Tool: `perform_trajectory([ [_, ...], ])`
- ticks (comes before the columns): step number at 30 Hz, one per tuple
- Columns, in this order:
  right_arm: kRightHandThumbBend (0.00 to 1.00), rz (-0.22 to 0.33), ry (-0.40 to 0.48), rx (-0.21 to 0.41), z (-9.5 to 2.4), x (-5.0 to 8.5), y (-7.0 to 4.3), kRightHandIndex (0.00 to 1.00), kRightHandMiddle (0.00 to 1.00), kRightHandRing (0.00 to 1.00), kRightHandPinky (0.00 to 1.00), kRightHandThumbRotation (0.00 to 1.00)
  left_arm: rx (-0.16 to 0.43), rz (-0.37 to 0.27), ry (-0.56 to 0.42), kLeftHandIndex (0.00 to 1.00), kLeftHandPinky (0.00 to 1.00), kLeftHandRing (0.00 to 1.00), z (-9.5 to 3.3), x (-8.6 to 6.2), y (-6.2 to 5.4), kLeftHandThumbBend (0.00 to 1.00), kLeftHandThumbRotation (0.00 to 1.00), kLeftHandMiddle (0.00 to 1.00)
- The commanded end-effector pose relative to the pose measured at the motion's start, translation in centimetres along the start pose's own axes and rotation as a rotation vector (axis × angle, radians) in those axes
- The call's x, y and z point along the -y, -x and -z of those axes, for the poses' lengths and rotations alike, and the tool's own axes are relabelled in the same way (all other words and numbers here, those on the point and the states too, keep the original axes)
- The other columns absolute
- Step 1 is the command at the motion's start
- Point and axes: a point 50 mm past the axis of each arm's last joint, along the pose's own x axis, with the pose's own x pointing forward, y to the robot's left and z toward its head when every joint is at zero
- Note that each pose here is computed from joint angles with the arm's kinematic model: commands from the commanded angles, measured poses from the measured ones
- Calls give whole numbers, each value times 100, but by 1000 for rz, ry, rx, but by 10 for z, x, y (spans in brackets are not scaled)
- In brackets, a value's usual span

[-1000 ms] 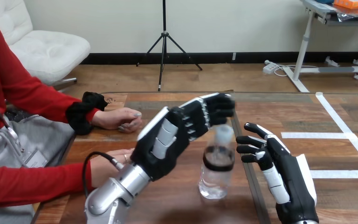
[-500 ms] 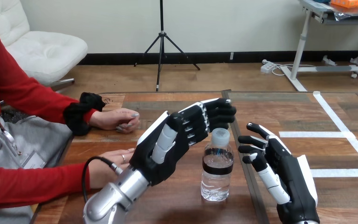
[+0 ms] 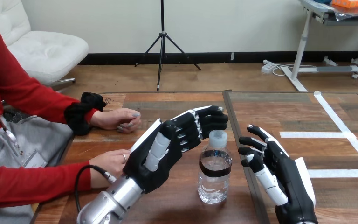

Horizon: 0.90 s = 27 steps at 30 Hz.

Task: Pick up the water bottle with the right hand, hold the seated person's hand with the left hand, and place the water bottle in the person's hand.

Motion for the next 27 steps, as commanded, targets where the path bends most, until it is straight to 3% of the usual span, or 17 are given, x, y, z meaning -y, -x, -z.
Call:
perform_trajectory([
  [1, 100, -15, 9, 98, -19, -1, -22, 88, 80, 76, 68, 85, 77, 9, -49, 79, 82, 82, -17, -5, -8, 100, 96, 80],
  [11, 100, -43, -8, 96, -17, -4, -25, 91, 84, 82, 72, 82, 86, -13, -93, 78, 82, 82, -18, -4, -7, 100, 96, 80],
  [17, 100, -71, -46, 80, -14, -9, -29, 94, 90, 88, 77, 75, 101, -49, -146, 79, 81, 81, -19, -6, -6, 100, 97, 80],
  [27, 100, -113, -116, 57, -13, -25, -38, 98, 95, 95, 84, 60, 105, -132, -273, 84, 83, 83, -22, -14, -3, 100, 90, 84],
])
